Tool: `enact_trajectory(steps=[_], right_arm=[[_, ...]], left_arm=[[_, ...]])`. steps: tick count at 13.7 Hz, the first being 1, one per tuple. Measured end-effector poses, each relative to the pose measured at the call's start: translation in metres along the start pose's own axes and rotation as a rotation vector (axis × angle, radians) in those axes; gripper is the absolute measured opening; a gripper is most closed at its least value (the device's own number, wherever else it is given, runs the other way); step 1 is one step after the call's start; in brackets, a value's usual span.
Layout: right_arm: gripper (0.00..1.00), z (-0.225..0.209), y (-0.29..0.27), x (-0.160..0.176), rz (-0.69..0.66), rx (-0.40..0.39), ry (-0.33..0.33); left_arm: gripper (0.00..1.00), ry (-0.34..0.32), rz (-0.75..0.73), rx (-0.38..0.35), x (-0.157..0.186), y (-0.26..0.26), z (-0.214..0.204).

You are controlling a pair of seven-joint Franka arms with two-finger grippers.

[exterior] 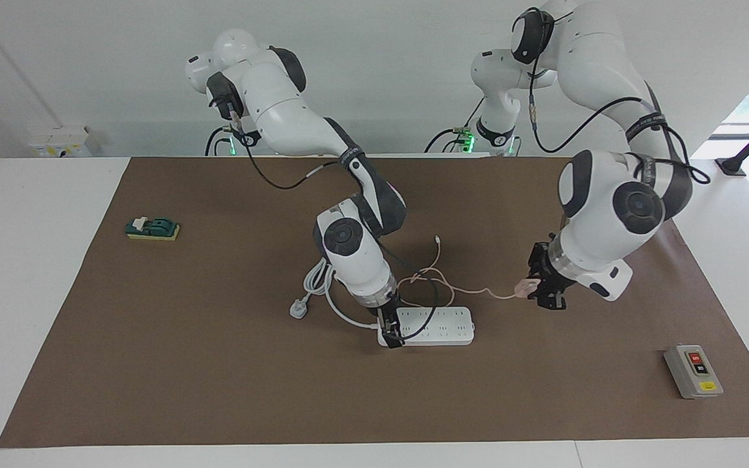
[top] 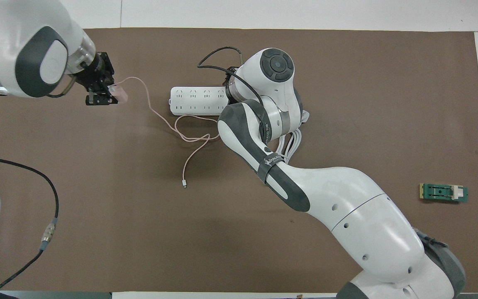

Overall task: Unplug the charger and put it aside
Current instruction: 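Pull the pink plug out of the strip with the left gripper, then lower the pink plug onto the table with the left gripper while the right gripper withdraws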

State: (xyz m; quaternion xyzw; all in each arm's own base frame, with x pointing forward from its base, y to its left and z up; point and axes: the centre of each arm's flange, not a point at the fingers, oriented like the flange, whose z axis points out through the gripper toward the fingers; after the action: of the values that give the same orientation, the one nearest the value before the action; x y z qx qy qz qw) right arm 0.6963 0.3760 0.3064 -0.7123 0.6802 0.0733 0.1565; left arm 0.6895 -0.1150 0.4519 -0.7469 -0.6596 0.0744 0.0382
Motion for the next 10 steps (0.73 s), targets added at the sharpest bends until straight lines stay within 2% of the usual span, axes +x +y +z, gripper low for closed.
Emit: enact_trajectory(steps=[2, 4, 7, 10], right_arm=[[1.00, -0.043, -0.010, 0.003, -0.001, 0.020, -0.002], [1.00, -0.077, -0.015, 0.015, -0.045, -0.003, 0.014], [1.00, -0.121, -0.016, 0.037, -0.228, -0.053, 0.077], [1.00, -0.173, -0.011, 0.073, -0.484, -0.070, 0.118]], left_arm=[[0.02, -0.015, 0.116, -0.005, 0.056, -0.019, -0.035], [0.02, -0.026, 0.225, 0.021, 0.102, -0.041, -0.055], [0.02, -0.034, 0.382, 0.077, 0.165, -0.064, -0.058], [0.02, -0.030, 0.564, 0.079, 0.224, -0.079, -0.058]])
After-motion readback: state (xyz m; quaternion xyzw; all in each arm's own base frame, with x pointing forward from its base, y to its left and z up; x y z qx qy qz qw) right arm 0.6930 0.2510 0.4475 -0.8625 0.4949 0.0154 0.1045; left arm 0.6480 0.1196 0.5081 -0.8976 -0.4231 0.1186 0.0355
